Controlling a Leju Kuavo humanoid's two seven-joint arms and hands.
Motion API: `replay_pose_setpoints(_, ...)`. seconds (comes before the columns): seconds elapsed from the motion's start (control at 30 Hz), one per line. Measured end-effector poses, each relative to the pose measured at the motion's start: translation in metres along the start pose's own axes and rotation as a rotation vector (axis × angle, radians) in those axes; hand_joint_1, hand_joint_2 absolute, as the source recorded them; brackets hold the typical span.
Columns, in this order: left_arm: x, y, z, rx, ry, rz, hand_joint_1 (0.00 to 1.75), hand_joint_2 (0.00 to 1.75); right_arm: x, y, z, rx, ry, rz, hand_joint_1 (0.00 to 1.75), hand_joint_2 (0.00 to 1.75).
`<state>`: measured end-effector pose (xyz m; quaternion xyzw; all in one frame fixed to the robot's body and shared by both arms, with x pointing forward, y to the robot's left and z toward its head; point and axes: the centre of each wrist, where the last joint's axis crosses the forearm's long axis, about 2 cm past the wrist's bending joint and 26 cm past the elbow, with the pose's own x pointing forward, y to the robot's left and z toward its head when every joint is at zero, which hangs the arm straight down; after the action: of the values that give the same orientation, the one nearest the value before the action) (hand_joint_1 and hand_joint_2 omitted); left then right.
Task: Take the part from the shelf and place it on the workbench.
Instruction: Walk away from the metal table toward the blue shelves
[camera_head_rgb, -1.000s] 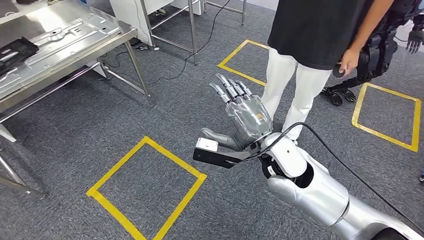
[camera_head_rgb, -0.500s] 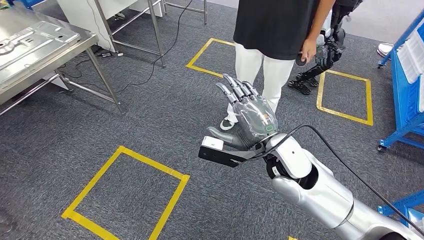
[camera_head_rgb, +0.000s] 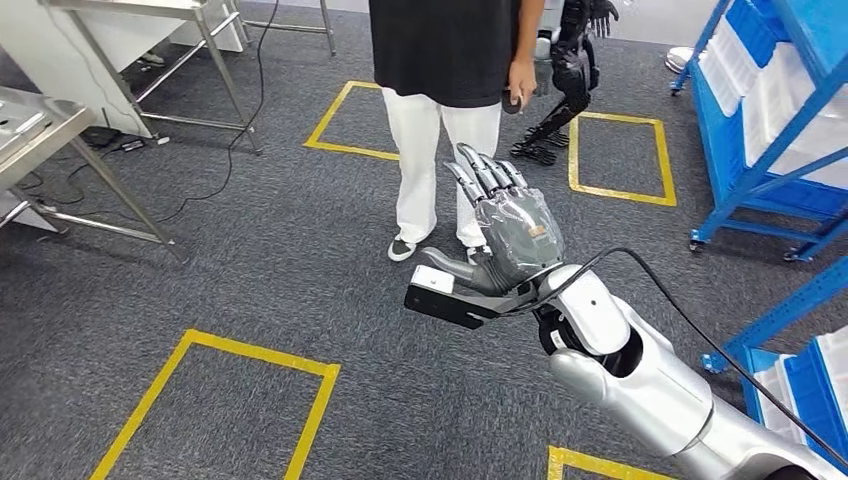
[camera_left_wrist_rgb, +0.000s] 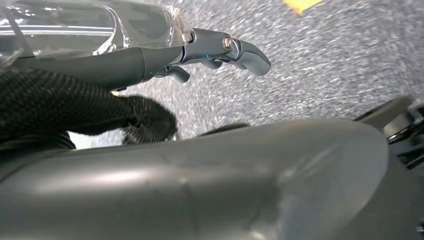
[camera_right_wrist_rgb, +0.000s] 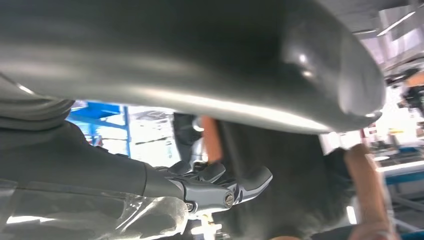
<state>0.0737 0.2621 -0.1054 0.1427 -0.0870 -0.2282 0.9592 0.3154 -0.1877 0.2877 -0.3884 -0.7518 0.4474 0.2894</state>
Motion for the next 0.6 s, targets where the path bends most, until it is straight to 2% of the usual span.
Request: replay_pose_setpoints(0.6, 0.0002, -0.0010, 0.0003, -0.008, 0.000, -0.002, 0.00, 0.00, -0.0040, -0.0005, 0.0036, 0.005, 0.016, 0.015, 0.00, 0.00)
